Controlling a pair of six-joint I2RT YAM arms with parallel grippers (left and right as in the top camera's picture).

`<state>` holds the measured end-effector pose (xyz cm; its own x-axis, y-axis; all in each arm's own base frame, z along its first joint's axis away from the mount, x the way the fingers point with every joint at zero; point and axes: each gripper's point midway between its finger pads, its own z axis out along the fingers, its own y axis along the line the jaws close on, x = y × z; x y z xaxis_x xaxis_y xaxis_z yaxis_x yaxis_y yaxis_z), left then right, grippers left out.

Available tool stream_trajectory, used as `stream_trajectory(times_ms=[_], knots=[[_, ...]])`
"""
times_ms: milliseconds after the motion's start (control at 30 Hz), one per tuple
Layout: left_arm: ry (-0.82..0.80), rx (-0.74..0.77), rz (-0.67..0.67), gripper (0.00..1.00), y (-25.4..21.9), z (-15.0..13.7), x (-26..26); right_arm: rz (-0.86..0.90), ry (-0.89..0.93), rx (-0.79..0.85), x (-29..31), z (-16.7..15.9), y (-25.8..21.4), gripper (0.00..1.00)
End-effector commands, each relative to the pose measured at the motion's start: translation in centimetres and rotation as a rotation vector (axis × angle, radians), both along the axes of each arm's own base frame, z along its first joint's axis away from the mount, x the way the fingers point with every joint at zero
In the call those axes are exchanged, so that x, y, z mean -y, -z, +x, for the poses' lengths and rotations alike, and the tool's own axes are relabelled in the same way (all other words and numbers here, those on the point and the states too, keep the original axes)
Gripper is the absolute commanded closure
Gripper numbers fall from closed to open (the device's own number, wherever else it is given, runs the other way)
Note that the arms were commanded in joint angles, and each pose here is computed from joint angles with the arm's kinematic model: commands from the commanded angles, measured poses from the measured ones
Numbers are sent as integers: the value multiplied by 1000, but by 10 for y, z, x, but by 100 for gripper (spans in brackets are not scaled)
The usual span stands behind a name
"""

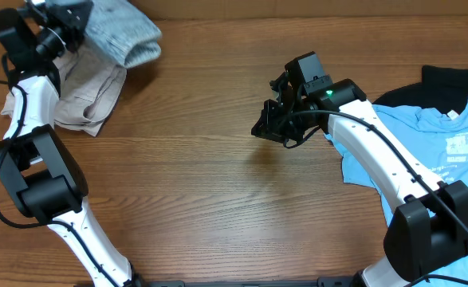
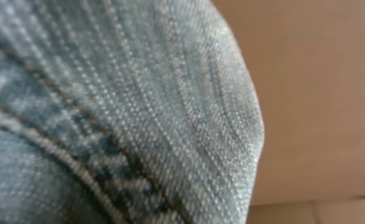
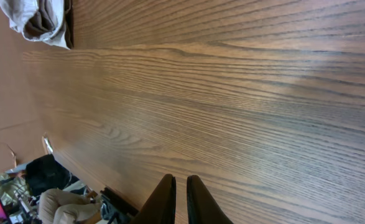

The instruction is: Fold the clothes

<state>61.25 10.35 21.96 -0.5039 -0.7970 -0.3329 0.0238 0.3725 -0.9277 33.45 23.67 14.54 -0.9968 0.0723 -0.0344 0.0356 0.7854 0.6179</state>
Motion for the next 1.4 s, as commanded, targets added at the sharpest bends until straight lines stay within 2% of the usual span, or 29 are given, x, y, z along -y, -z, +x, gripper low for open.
stream_trajectory(times_ms=[0, 100, 267, 467, 667, 700, 733, 767, 833, 933, 1000, 1033, 1067, 1100, 1133, 1200, 1367], knots=[[-73, 75, 216, 96, -18, -7, -38, 7, -11, 10, -1, 1, -3, 89], [-91, -22, 254, 96, 8, -20, -57, 5, -11, 6, -1, 0, -3, 89], [-107, -100, 299, 89, 31, -41, -89, 5, -11, 6, -1, 0, -3, 89], [-145, -154, 328, 67, 44, -59, -118, 5, -11, 7, -1, 0, -3, 89], [-156, -152, 322, 57, 36, -68, -134, 2, -11, 0, -1, -1, -2, 89], [-146, -147, 334, 28, 20, -76, -144, 0, -11, -5, 0, -2, -2, 89], [-138, -168, 349, 12, 16, -82, -148, 1, -11, -4, 0, -2, -2, 89], [-114, -186, 376, 0, 12, -89, -148, 1, -11, -3, 0, -2, -2, 89], [-72, -255, 447, 0, 15, -105, -146, -6, -8, 0, 1, -1, -1, 89], [-133, -521, 585, 0, 36, -141, -166, -22, -2, 7, 3, 0, 0, 88], [-115, -518, 598, 3, 26, -144, -163, -21, -2, 9, 3, 1, 0, 87], [-88, -479, 598, 12, 16, -141, -158, -21, -1, 9, 3, 1, 0, 87], [-55, -432, 597, 35, 7, -137, -149, -21, -1, 11, 3, 1, 0, 86], [-15, -372, 593, 76, -4, -131, -138, -24, 1, 14, 3, 2, 0, 86], [15, -333, 587, 96, -10, -126, -127, -28, 2, 16, 4, 3, 1, 85], [45, -314, 612, 96, -11, -116, -112, -32, 5, 22, 4, 4, 1, 85], [-23, -488, 763, 96, 45, -92, -107, -31, 4, 21, 4, 4, 1, 85]])
